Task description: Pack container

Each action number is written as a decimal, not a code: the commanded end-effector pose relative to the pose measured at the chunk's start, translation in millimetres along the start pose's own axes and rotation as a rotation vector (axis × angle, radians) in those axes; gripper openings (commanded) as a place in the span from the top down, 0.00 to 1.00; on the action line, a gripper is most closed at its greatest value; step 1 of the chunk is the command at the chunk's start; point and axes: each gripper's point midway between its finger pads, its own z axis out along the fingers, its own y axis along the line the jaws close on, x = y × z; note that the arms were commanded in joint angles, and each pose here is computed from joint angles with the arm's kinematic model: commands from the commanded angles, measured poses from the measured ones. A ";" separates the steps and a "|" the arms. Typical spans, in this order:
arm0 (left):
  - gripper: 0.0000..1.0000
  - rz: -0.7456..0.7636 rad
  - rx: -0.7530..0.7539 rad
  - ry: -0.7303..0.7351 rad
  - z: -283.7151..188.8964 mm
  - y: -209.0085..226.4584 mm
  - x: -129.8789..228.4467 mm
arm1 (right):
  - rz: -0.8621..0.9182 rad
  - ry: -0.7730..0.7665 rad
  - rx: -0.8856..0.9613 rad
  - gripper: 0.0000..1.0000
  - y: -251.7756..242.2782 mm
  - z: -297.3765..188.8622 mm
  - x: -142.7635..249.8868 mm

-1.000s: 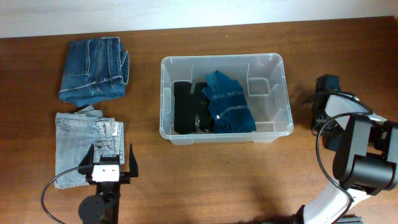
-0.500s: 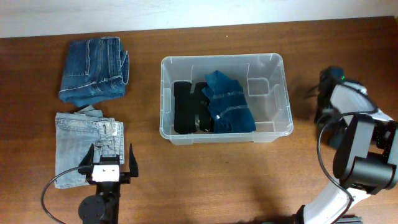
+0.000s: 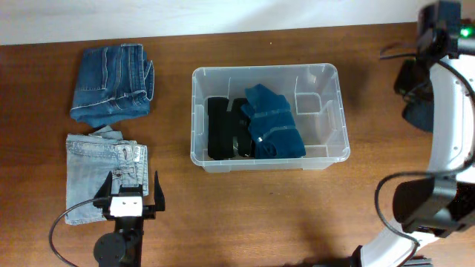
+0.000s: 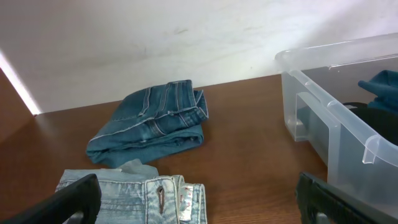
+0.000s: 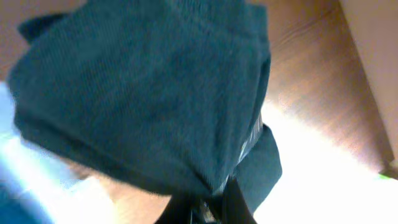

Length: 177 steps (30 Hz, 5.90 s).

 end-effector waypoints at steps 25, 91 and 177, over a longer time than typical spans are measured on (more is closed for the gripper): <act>0.01 0.012 0.007 -0.001 -0.4 -1.0 0.5 | -0.302 -0.026 -0.247 0.96 211.6 -60.9 83.3; 0.01 0.012 0.006 -0.001 -0.4 -0.9 0.5 | -0.324 0.141 0.037 0.92 227.6 71.9 125.4; 0.01 0.012 0.007 -0.001 -0.4 -1.0 0.5 | -0.169 -0.287 -0.473 0.02 52.9 -183.0 157.3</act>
